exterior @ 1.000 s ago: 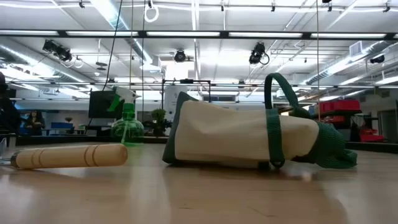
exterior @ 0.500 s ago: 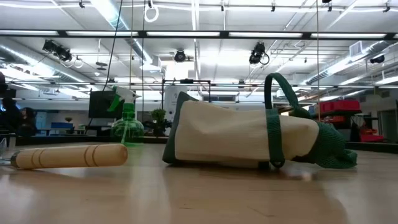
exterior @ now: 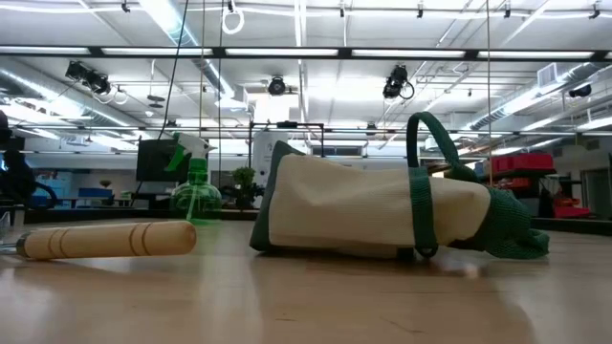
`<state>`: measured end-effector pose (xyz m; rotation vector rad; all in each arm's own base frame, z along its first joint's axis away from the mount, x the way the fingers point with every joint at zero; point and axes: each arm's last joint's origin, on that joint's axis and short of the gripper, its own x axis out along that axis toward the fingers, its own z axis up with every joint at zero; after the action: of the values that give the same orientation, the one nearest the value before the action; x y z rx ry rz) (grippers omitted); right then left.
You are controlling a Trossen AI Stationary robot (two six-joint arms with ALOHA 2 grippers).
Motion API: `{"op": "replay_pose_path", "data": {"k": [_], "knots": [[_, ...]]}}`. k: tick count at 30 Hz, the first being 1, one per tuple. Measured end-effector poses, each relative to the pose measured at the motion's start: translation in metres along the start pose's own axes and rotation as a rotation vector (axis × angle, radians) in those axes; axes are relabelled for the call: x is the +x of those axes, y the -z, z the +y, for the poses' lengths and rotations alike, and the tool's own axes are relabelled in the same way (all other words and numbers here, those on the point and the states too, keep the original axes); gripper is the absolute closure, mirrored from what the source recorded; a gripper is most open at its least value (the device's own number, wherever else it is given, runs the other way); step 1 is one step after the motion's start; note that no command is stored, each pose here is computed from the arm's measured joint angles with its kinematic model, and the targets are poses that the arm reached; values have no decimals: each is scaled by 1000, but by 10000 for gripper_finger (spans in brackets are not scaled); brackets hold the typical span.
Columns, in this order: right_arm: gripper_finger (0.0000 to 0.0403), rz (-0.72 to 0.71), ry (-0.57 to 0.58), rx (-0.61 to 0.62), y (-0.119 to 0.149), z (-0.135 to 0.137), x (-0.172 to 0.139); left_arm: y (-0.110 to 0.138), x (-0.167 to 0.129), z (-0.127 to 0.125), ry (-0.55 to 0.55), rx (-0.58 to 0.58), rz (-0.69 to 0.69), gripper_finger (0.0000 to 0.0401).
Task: Pick & Place Garden tools in Gardening bag
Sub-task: Prepare the green gardening bag
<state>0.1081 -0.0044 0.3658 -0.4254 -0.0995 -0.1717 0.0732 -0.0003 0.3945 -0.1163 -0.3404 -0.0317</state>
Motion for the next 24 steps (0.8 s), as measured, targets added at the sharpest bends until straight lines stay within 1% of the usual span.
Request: {"op": "replay_pose_path", "data": {"k": [4,11,13,15,17,18,21,24], "knots": [[369,-13,6,-49,-1,-1,0,0,1,0,0,-7,-5,344],[369,-18,7,-40,-2,-1,0,1,2,0,-1,0,0,344],[369,-27,9,-15,-3,-1,0,1,7,1,-18,-25,-3,344],[369,-28,8,69,-3,-1,0,3,17,1,-27,-70,-7,344],[369,-46,15,164,-4,-2,0,12,36,3,-51,-94,24,344],[369,-68,27,187,-6,-3,0,20,46,5,-76,-95,63,344],[369,-141,37,213,-13,-6,0,52,78,10,-149,-93,208,344],[369,-185,-12,253,-16,-5,3,81,102,14,-155,-104,338,344]]}}
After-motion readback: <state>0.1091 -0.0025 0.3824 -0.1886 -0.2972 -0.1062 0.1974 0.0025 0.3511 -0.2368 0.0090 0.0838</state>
